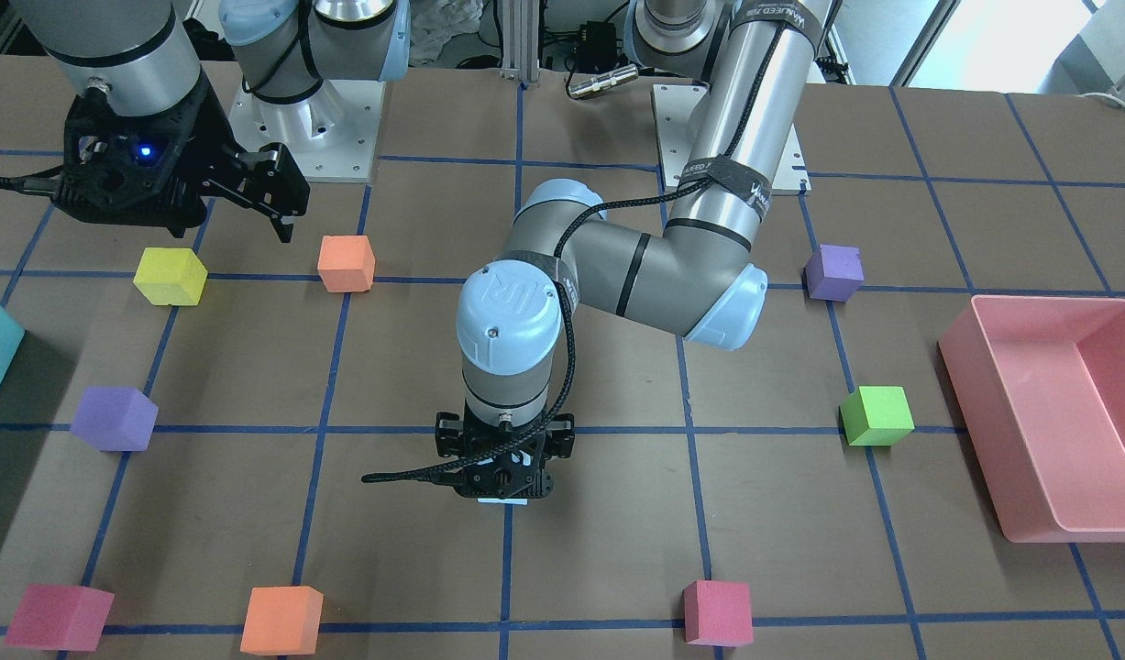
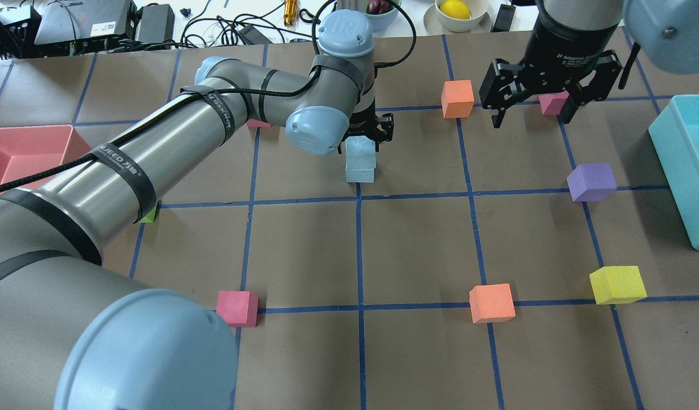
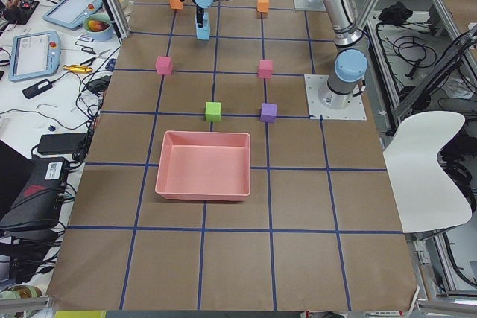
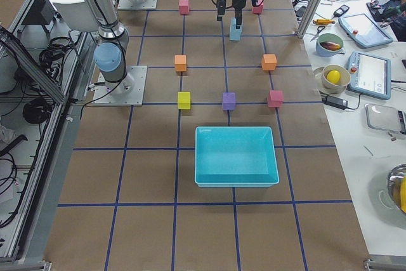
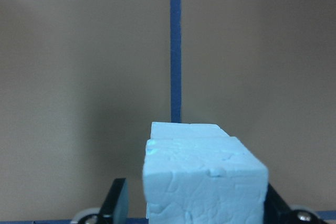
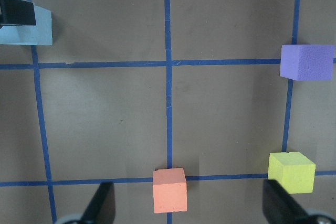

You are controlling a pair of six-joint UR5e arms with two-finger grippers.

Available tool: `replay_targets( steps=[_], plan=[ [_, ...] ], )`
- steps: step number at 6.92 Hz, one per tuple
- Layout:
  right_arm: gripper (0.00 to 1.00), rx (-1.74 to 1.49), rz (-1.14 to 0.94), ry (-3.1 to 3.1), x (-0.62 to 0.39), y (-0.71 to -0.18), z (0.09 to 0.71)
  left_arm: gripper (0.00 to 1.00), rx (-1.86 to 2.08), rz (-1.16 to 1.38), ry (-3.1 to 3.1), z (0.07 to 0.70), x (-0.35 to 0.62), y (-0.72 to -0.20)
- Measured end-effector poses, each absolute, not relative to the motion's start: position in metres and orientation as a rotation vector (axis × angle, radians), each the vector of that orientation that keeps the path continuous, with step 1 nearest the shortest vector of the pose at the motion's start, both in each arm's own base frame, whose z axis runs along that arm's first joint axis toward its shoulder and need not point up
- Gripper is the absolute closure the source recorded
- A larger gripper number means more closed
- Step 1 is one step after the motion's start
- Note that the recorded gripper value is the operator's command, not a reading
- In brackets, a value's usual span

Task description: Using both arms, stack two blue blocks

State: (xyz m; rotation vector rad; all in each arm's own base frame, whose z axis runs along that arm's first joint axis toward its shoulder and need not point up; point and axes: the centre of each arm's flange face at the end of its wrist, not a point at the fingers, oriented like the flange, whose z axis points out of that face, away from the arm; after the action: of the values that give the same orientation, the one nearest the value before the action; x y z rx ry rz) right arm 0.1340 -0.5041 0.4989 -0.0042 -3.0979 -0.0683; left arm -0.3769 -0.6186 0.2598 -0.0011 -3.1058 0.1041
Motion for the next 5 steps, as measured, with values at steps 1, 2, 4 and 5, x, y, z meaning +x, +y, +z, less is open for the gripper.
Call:
replay_targets(
  steps=[1, 2, 4, 5],
  plan=[
    [0.0, 0.004, -0.07, -3.096, 0.133, -0.504, 0.499, 0.0, 0.007, 0.132, -3.096, 0.28, -0.369, -0.62],
    [0.0, 0.006, -0.082, -3.095, 0.133, -0.503, 0.498, 0.0, 0.02, 0.135, -3.096, 0.306, -0.348, -0.623],
    [0.0, 0.001, -0.094, -3.102, 0.135, -0.502, 0.498, 0.0, 0.013, 0.084, -3.122, 0.367, -0.271, -0.625],
    [0.0, -0.002, -0.096, -3.111, 0.136, -0.502, 0.498, 0.0, -0.012, 0.039, -3.135, 0.399, -0.228, -0.616]
  ],
)
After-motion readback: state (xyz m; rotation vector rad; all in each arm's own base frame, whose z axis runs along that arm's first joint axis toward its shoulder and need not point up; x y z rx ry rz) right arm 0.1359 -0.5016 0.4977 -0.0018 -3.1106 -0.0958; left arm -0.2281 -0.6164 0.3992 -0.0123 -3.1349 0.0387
